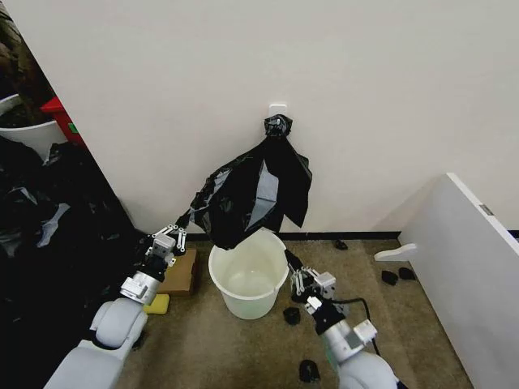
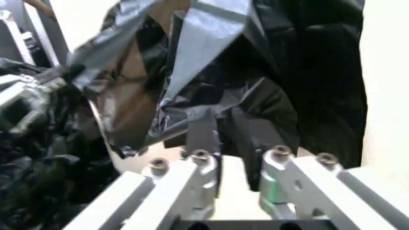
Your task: Place the garbage bag over the trash bin.
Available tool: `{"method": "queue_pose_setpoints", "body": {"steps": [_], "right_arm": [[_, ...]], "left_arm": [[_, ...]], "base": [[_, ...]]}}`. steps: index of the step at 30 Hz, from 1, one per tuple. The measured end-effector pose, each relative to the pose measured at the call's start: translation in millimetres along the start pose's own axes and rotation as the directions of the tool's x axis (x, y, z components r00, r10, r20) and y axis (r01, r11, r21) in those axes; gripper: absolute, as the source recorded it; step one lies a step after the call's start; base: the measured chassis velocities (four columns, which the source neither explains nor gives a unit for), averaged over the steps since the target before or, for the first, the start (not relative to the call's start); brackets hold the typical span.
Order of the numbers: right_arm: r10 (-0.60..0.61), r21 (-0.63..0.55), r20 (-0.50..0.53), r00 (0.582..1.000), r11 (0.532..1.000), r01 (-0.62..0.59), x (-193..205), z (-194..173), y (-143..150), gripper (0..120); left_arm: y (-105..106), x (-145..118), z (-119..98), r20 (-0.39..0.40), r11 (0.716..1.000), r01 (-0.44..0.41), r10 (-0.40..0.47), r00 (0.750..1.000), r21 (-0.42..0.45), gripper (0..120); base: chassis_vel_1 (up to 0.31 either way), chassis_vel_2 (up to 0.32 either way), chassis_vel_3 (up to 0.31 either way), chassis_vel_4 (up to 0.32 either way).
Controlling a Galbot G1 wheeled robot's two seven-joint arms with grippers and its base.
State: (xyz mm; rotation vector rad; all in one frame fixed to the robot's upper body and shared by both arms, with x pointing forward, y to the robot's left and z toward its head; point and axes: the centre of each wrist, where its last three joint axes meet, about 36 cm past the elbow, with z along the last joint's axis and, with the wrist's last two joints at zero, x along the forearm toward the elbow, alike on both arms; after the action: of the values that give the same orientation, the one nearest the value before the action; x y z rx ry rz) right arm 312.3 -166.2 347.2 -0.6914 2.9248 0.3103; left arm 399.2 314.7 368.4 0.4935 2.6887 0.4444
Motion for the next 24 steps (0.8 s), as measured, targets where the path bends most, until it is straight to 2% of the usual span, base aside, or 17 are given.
{"method": "queue_pose_setpoints", "body": {"steps": [2,3,7,8,11,12,15,16,18,21,24], "right_arm": [[-0.002,0.003,0.005,1.0,1.0,0.002,-11,13,1,20],[-0.002,0.003,0.005,1.0,1.0,0.002,-11,13,1,20],[-0.045,0.0,0.077,0.996,0.999,0.045,-34,35,3,38],[-0.045,0.0,0.077,0.996,0.999,0.045,-34,35,3,38],[-0.033,-0.043,0.123,0.992,0.998,0.038,-55,38,4,53],[-0.033,-0.043,0.123,0.992,0.998,0.038,-55,38,4,53],[-0.014,-0.136,0.168,0.986,0.99,0.037,-68,33,0,67],[-0.014,-0.136,0.168,0.986,0.99,0.037,-68,33,0,67],[-0.014,-0.194,0.198,0.98,0.98,0.054,-75,30,-2,78],[-0.016,-0.205,0.202,0.979,0.977,0.058,-79,29,-2,85],[-0.011,-0.196,0.171,0.985,0.98,0.045,-84,30,-2,98]], "left_arm": [[-3,-1,-1,0.004,1.0,-0.001,0.001,1.0,0.006,0],[-3,-1,-1,0.004,1.0,-0.001,0.001,1.0,0.006,0],[-6,-6,-5,0.015,1.0,-0.003,0.003,1.0,0.016,0],[-6,-6,-5,0.015,1.0,-0.003,0.003,1.0,0.016,0],[-9,-9,-7,0.02,1.0,-0.009,0.009,1.0,0.023,0],[-9,-9,-7,0.02,1.0,-0.009,0.009,1.0,0.023,0],[-13,-14,-7,0.026,0.999,-0.016,0.015,1.0,0.031,0],[-13,-14,-7,0.026,0.999,-0.016,0.015,1.0,0.031,0],[-15,-16,-5,0.025,0.999,-0.018,0.017,1.0,0.037,0],[-16,-16,-5,0.026,0.999,-0.017,0.016,1.0,0.038,0],[-16,-17,-6,0.029,0.999,-0.017,0.016,0.999,0.038,0]], "base": [[0.0,0.0,0.0,0.0],[0.0,0.0,0.0,0.0],[0.0,0.0,0.0,0.0],[0.0,0.0,0.0,0.0],[0.0,0.0,0.0,0.0],[0.0,0.0,0.0,0.0],[0.0,0.0,0.0,0.0],[0.0,0.0,0.0,0.0],[0.0,0.0,0.0,0.0],[0.0,0.0,0.0,0.0],[0.0,0.0,0.0,0.0]]}}
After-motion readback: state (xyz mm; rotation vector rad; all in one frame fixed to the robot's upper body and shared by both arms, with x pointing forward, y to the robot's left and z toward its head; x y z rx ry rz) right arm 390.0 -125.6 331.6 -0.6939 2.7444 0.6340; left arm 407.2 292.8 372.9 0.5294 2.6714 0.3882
